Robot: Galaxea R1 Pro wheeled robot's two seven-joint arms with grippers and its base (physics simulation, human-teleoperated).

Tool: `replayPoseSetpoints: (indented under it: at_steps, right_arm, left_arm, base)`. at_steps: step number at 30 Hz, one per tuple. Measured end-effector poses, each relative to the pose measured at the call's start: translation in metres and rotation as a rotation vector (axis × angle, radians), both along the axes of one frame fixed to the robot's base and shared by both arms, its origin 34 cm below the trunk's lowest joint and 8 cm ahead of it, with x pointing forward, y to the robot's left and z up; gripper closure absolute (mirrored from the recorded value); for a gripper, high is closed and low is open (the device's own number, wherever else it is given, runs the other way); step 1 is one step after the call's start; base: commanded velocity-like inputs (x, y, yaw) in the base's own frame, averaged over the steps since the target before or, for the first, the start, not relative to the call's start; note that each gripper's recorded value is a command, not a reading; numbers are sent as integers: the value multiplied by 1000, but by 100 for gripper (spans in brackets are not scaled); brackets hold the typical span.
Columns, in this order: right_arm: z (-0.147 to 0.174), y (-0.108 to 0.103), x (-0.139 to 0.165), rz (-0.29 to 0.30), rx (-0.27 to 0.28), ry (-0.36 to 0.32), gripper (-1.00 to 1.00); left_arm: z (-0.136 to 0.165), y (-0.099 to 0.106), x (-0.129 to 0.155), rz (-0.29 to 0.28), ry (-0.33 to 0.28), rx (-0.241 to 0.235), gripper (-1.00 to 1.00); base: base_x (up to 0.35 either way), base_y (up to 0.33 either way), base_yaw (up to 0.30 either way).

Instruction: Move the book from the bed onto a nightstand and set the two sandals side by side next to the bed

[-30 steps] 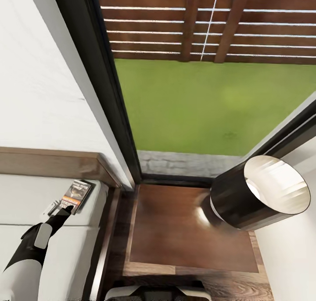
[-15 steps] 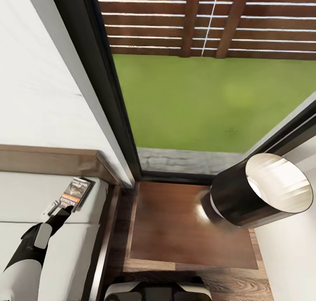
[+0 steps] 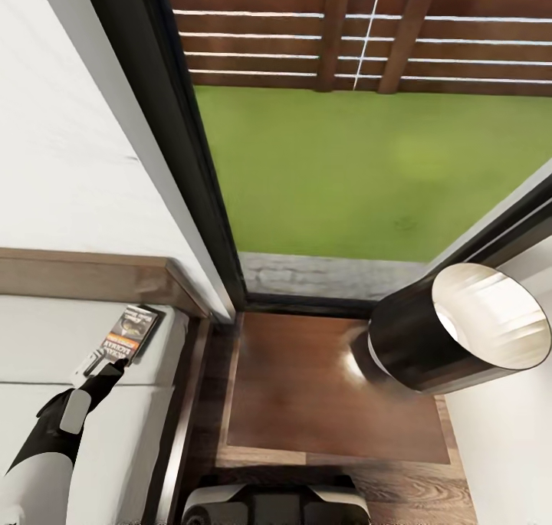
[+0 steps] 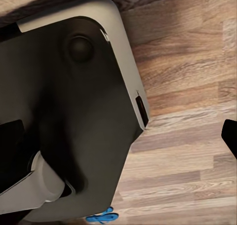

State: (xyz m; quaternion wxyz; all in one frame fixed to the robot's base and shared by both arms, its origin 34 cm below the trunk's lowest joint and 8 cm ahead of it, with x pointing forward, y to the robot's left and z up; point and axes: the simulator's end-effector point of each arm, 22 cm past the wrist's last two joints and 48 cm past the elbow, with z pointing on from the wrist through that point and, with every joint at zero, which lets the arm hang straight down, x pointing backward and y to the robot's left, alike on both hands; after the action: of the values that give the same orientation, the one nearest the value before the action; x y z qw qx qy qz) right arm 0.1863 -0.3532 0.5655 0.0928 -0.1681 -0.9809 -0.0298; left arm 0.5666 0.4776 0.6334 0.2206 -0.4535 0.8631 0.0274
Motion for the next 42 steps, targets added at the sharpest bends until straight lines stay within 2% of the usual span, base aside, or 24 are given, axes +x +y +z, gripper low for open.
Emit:
replayPoseSetpoints:
  at_steps: [39,42]
  right_arm:
    - [-4,0,-27,0,0,61,-100]
    - [-4,1,-29,0,1,65,-100]
  left_arm:
    - [-27,0,-24,0,62,-1,-100]
    - [-31,-7,-24,-5,62,-13,-100]
  base:
    - [0,0,0]
    - [0,0,0]
